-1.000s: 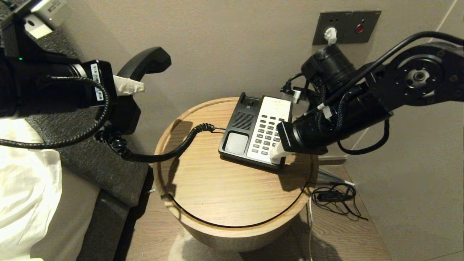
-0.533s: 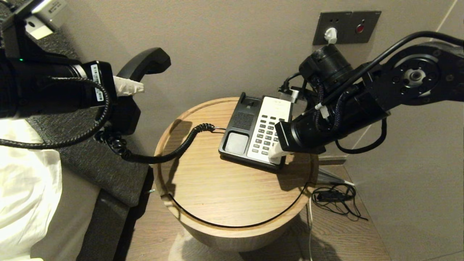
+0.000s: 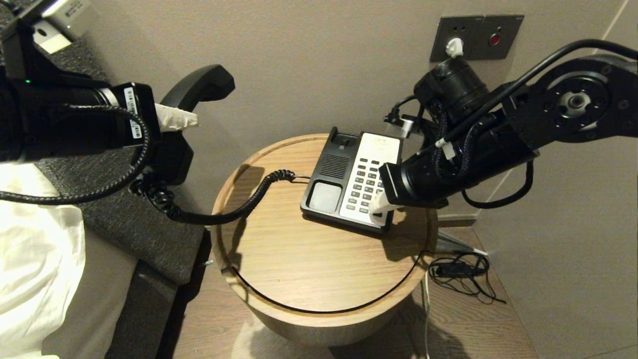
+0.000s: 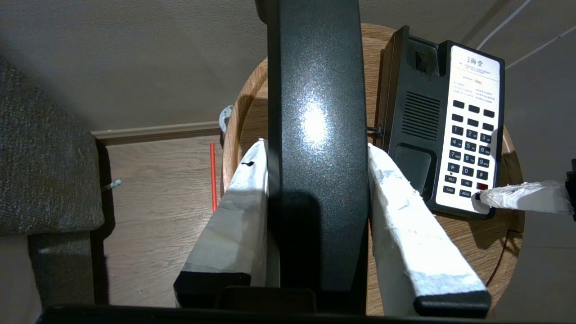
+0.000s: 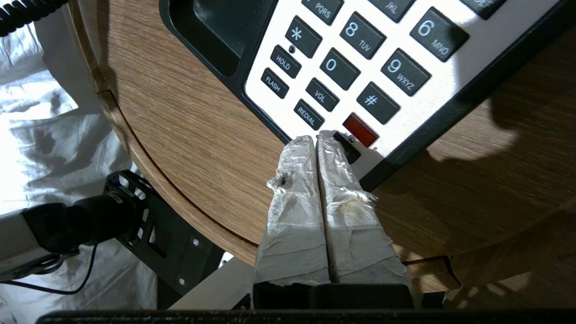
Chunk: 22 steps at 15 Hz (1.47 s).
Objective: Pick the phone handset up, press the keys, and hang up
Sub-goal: Dial the number
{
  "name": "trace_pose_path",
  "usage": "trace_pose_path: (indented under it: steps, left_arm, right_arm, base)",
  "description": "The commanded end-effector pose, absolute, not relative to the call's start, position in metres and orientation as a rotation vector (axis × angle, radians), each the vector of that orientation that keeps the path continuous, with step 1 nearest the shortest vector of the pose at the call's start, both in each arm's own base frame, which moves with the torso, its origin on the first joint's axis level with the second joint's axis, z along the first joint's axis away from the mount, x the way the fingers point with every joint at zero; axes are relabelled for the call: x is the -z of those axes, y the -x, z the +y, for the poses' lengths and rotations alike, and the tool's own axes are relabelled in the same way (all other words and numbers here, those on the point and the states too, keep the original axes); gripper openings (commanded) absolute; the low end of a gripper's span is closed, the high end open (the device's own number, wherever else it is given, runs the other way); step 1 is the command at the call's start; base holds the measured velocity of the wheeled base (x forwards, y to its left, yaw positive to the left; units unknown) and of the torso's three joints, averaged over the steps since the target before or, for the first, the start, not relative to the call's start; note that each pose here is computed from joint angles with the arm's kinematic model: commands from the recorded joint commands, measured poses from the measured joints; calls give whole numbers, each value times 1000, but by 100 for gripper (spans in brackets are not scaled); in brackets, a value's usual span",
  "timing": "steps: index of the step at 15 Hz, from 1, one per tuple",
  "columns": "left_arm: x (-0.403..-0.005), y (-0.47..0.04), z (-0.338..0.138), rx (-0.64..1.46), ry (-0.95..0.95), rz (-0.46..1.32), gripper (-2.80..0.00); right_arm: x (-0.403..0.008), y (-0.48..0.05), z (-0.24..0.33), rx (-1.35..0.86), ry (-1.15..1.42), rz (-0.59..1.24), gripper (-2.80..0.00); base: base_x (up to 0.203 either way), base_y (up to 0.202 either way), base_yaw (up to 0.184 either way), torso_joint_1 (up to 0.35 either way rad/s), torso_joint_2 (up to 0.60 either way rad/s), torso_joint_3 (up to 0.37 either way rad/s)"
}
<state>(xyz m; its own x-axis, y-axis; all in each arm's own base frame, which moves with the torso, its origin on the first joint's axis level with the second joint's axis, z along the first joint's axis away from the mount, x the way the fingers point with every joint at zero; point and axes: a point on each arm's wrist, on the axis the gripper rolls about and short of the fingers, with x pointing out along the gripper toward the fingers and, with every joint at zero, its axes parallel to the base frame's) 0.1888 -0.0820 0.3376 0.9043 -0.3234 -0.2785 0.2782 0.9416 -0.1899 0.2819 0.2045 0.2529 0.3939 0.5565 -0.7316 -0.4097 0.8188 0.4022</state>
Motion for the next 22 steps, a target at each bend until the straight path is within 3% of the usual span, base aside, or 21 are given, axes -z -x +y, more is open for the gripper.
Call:
trace_pose_path:
  steps: [1, 16, 22]
  left_arm:
    - [-337, -189, -82, 310, 148, 315, -280]
    - [-333, -189, -82, 310, 146, 327, -280]
    - [-332, -190, -84, 322, 145, 331, -280]
  right_arm:
    - [-252, -282, 204, -614, -165, 998, -280]
    - [-229, -288, 196, -563, -136, 1038, -280]
    - [-296, -263, 181, -619, -191, 878, -280]
  base:
    - [0, 0, 0, 0, 0, 0]
    - [0, 0, 0, 0, 0, 0]
    - [0, 0, 0, 0, 0, 0]
